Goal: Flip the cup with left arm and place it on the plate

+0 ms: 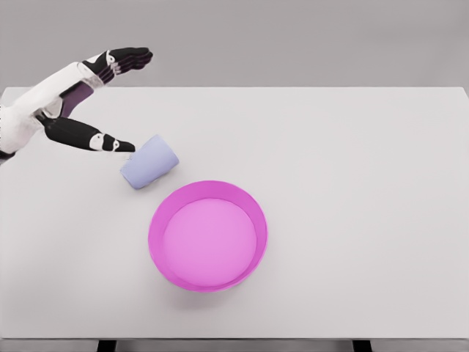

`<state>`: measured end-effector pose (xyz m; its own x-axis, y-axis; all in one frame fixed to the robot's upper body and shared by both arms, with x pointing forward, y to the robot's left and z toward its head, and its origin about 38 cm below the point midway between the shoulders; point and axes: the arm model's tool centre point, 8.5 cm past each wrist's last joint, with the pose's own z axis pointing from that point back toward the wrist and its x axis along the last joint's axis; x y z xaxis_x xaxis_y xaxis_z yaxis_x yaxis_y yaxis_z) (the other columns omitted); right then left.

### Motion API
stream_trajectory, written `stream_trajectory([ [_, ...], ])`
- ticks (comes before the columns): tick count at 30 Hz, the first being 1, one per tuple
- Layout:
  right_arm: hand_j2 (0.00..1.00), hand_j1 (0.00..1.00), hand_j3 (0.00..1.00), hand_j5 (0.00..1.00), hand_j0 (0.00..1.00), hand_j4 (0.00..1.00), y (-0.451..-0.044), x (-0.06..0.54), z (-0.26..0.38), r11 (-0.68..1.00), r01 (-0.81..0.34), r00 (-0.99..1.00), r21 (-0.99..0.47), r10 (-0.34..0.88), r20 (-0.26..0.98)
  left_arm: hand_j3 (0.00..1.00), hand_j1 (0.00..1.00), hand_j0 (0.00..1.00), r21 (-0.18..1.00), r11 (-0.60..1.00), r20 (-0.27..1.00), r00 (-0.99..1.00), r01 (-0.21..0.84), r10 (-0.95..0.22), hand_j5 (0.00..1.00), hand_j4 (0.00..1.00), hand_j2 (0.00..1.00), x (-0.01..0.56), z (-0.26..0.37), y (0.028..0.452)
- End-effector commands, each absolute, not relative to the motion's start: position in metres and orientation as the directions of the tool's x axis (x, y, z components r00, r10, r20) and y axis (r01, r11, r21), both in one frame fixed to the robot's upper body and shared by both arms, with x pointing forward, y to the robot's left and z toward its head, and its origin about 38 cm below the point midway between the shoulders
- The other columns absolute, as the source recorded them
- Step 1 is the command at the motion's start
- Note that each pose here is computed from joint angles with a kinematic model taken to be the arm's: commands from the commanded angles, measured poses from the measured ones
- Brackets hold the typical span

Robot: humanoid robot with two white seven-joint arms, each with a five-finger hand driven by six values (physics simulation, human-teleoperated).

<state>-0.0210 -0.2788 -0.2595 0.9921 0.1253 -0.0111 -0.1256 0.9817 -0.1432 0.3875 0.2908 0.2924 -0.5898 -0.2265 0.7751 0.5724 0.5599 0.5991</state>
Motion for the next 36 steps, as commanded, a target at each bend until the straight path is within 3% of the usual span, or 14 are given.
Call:
stream_trajectory([
  [1,1.00,1.00,1.00,1.00,1.00,1.00,-0.279,-0.021,-0.260,0.982,-0.125,0.992,-0.143,0.125,-0.012,1.00,1.00,1.00,0.613,0.568,0.789,-0.460,0.549,-0.407,1.00,1.00,1.00,0.402,0.274,0.295],
  [5,1.00,1.00,1.00,1.00,1.00,1.00,-0.279,-0.021,-0.260,0.982,-0.125,0.992,-0.143,0.125,-0.011,1.00,1.00,1.00,0.589,0.569,0.799,-0.309,0.574,-0.516,1.00,1.00,1.00,0.405,0.244,0.301],
  [12,1.00,1.00,1.00,1.00,1.00,1.00,-0.279,-0.021,-0.260,0.982,-0.125,0.992,-0.143,0.125,-0.011,1.00,1.00,1.00,0.421,0.652,0.896,-0.180,0.630,-0.405,1.00,1.00,1.00,0.419,0.248,0.299],
  [23,1.00,1.00,1.00,1.00,1.00,1.00,-0.279,-0.021,-0.260,0.982,-0.125,0.992,-0.143,0.125,-0.011,1.00,1.00,1.00,0.374,0.660,0.895,-0.068,0.651,-0.440,1.00,1.00,1.00,0.430,0.206,0.276],
  [36,1.00,1.00,1.00,1.00,1.00,1.00,-0.279,-0.021,-0.260,0.982,-0.125,0.992,-0.143,0.125,-0.012,1.00,1.00,1.00,0.336,0.720,0.895,0.032,0.607,-0.444,1.00,1.00,1.00,0.437,0.180,0.301],
])
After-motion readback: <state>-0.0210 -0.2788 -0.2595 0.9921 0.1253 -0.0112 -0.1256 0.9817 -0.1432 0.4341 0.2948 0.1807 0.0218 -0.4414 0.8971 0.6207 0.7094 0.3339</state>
